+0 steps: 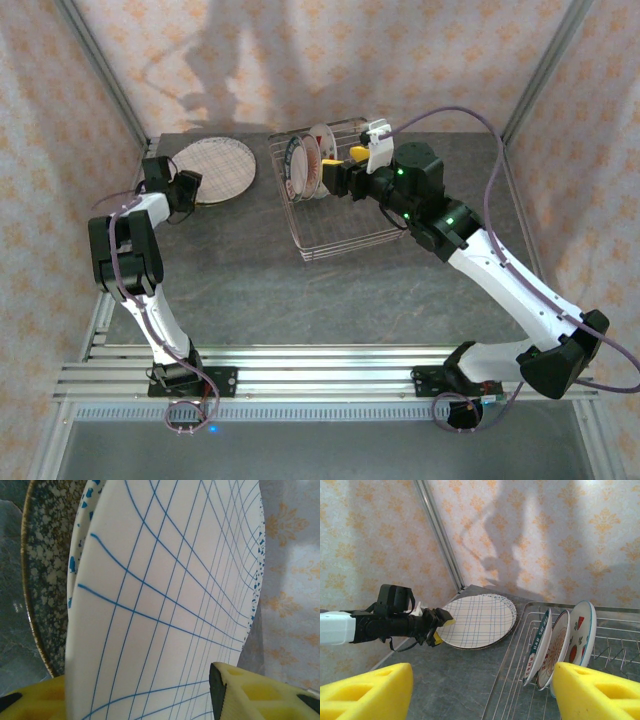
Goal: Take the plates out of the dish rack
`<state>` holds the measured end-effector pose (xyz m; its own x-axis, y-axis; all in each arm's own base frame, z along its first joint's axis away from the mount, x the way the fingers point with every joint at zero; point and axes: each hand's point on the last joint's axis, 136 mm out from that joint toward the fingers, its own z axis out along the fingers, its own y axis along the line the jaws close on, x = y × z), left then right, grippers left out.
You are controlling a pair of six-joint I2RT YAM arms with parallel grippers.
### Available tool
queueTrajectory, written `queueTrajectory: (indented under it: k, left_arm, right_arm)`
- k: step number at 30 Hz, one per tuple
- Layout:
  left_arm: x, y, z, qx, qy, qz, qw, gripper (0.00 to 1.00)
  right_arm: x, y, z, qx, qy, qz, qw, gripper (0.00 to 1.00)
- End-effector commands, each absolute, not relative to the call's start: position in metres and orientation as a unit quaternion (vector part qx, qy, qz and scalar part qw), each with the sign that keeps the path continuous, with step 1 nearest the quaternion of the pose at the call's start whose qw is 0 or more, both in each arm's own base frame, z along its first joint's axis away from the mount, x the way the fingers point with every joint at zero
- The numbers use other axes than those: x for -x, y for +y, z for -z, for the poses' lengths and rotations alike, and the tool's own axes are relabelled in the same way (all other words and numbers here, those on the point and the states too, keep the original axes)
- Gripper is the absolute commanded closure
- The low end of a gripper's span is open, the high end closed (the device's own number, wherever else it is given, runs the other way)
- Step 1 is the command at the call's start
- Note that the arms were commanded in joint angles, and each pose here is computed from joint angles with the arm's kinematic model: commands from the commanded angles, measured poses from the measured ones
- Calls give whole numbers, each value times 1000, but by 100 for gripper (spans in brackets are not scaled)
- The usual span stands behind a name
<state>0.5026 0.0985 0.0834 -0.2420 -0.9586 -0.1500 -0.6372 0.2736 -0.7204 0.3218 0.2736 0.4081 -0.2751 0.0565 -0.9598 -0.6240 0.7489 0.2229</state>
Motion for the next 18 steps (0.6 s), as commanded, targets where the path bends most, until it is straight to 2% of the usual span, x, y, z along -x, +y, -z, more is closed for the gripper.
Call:
queueTrajectory:
  k: [1, 18]
  left_arm:
    - [-501, 107, -82, 543, 749, 246, 289, 45]
    - [-496, 109, -67, 550, 768, 217, 246, 44]
  right_arm:
    - [-320, 271, -427, 182, 730, -303, 585, 26]
    - [-320, 271, -427, 180, 732, -303, 584, 26]
